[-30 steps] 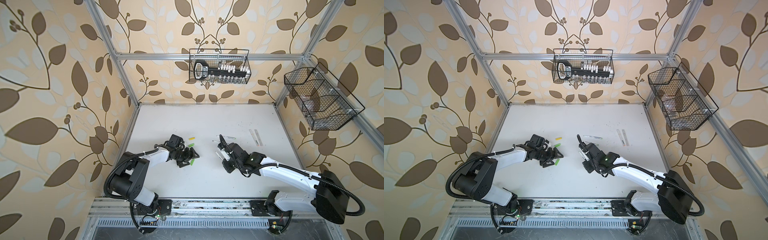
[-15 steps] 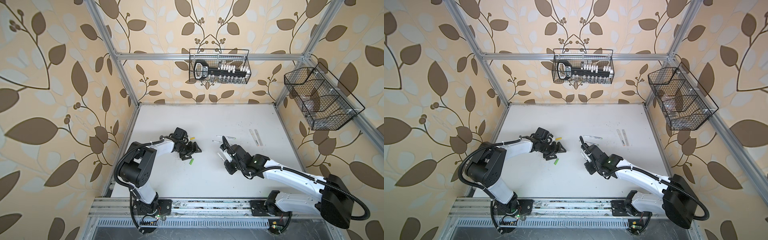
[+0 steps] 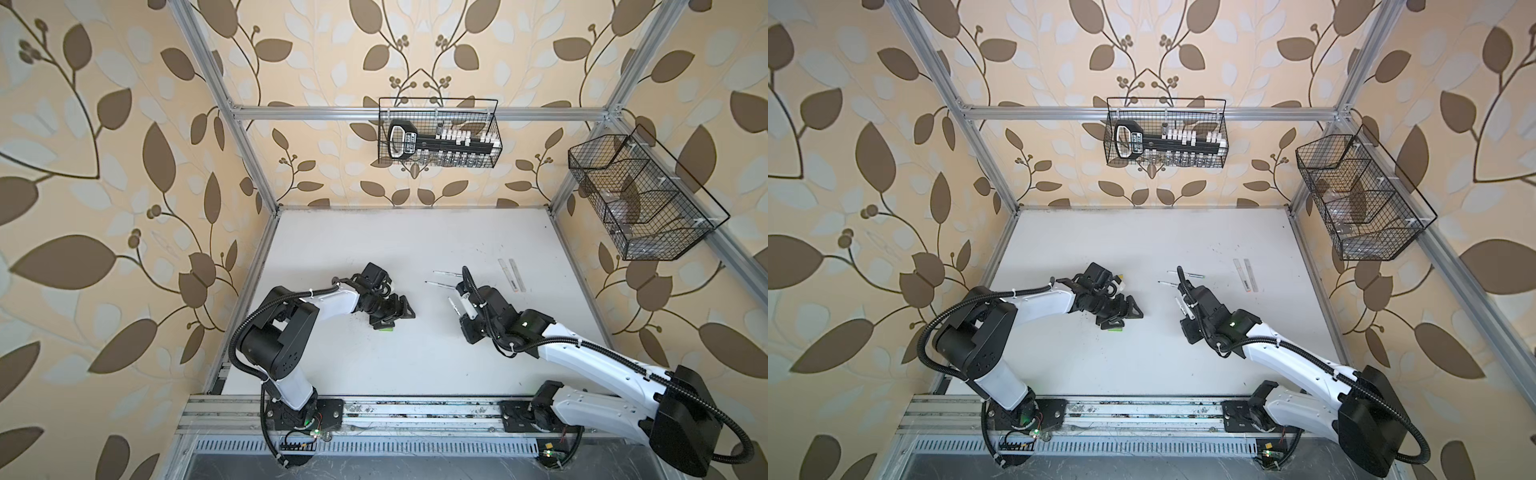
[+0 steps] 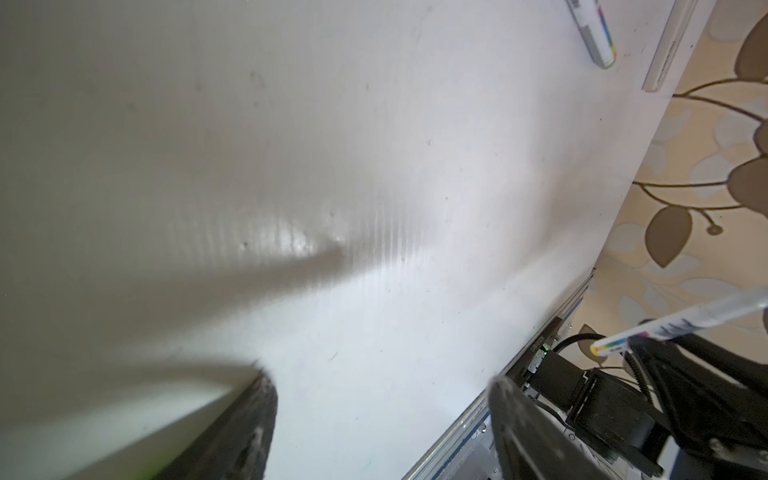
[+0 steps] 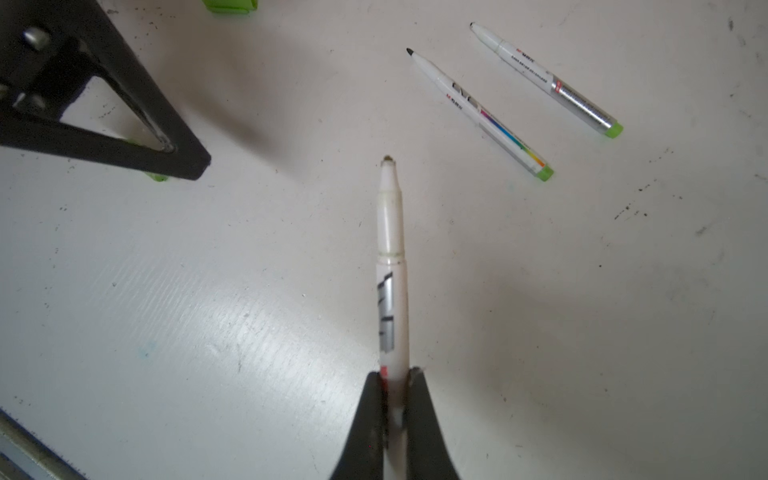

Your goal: Insert the pens into the pen caps

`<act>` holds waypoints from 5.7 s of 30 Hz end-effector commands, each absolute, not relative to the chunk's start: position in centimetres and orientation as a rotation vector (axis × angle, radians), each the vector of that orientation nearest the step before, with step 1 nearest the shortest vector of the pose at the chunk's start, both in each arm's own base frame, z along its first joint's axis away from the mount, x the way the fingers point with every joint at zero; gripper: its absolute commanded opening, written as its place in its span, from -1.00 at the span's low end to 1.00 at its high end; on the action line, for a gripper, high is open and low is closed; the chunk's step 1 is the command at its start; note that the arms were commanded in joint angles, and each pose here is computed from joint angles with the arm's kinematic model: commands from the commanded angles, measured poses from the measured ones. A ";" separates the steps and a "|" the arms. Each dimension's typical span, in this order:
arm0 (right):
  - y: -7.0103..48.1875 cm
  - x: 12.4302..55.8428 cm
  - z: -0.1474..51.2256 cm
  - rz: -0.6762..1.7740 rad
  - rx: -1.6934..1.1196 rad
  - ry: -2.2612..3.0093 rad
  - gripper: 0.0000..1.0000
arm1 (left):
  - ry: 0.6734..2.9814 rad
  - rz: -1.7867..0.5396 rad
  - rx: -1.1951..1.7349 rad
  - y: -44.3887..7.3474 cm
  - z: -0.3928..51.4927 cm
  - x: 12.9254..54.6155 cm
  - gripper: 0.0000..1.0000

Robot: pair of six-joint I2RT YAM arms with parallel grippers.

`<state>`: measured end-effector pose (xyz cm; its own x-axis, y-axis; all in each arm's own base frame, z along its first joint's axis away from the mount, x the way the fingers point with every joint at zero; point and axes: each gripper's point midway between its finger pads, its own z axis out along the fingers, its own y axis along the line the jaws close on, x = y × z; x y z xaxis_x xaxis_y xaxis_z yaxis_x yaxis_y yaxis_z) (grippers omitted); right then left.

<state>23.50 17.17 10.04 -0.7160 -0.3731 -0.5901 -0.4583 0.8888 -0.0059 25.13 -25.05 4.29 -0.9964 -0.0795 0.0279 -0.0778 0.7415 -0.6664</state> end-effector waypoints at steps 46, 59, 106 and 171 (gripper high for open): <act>29.0 21.1 8.1 0.361 -0.993 2.371 -0.91 | 3.002 -0.621 -0.358 -17.8 1.8 24.0 -0.33; 29.2 21.0 7.6 0.363 -0.998 2.376 -0.91 | 3.062 -0.551 -0.395 -16.7 0.3 22.4 -0.49; 28.2 20.7 8.0 0.343 -0.976 2.369 -0.91 | 3.172 0.067 0.001 -14.4 -1.4 19.3 -0.41; 41.0 20.0 6.5 0.926 -0.826 2.327 -0.92 | 2.336 -0.892 -0.412 -12.5 13.1 28.3 -0.73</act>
